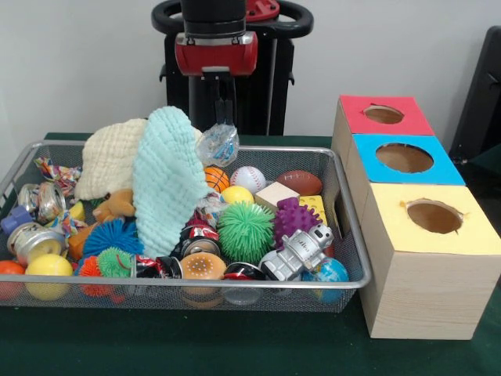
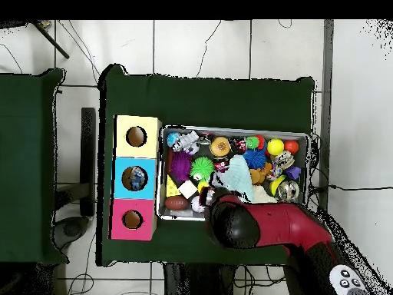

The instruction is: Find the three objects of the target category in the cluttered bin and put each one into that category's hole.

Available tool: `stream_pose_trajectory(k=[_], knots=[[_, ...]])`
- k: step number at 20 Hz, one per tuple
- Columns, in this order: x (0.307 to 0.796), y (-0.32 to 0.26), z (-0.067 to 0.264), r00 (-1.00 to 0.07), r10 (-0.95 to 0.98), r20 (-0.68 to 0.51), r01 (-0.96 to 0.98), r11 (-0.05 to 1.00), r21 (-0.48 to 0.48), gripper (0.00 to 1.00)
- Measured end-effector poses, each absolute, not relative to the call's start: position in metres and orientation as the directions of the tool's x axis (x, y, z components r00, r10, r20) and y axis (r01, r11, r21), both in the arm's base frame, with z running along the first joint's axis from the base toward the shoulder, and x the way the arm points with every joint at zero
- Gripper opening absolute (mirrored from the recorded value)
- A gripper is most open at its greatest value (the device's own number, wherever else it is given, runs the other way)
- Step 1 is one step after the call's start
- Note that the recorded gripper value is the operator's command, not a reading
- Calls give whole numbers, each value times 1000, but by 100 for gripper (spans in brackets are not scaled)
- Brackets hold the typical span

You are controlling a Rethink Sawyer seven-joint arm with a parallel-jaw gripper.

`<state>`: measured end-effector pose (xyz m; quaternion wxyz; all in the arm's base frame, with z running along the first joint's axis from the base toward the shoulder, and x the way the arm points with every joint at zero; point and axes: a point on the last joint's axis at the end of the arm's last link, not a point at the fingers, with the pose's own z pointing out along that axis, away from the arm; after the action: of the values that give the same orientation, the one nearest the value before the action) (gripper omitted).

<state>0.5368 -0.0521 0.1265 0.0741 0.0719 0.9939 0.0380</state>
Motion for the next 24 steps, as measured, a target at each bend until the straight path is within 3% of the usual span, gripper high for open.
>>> stream_pose_trajectory(k=[24], knots=[[513, 63, 192, -989, 31, -145, 24, 998, 50, 0]])
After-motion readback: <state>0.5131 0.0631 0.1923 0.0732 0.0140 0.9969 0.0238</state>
